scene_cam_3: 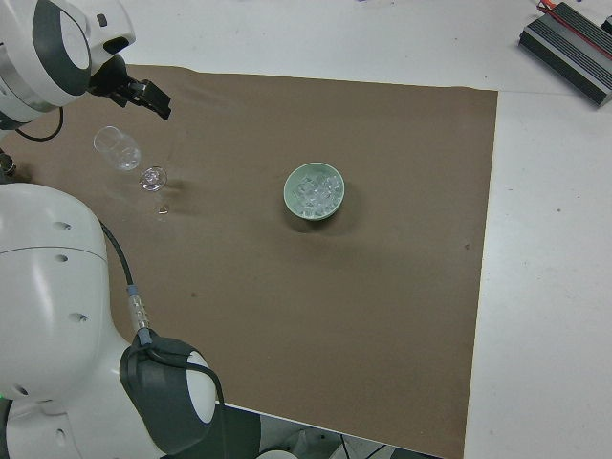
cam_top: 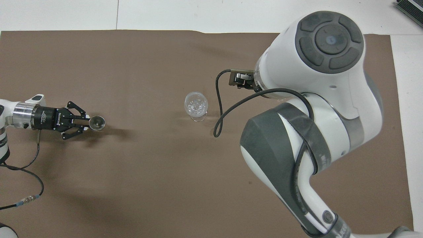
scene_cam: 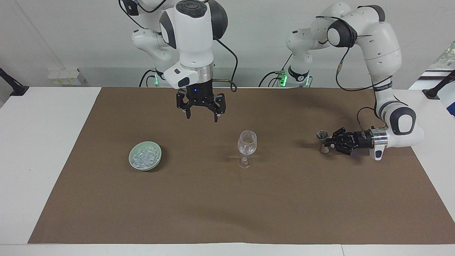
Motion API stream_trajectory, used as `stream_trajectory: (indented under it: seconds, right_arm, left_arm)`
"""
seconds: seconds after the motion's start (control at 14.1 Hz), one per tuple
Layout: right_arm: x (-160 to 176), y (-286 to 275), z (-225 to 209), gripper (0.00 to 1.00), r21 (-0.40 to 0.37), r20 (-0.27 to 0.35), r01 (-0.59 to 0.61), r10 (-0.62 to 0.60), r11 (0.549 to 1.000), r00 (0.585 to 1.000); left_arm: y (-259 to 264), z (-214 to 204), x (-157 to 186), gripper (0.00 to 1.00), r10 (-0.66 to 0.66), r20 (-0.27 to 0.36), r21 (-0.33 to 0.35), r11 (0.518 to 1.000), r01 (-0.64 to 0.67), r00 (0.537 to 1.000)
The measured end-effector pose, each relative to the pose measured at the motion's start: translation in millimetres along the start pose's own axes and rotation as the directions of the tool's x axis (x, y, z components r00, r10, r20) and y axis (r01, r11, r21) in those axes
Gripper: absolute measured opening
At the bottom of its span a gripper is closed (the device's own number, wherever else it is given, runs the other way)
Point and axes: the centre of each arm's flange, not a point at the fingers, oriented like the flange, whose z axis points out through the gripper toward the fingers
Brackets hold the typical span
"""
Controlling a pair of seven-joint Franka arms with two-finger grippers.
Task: Pour wine and add ice with both arms
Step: 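Move the right gripper back from the glass toward the ice bowl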
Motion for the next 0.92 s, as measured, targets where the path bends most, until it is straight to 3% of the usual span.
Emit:
stream_trajectory:
  seconds: [0.35,0.92]
  right_arm:
    - [17,25,2,1.00,-0.007,-0.001,-0.035,0.035,0.999,0.999]
    - [19,48,-12,1.00,-0.030,0.013,0.013,-0.013,0.999,1.000]
  left_arm:
    - [-5,-6,11,0.19,-0.019,0.023,-0.024,1.000,0.020,1.000]
    - [-9,-12,15,0.19,-0.026,0.034,-0.036,0.999,0.027,0.999]
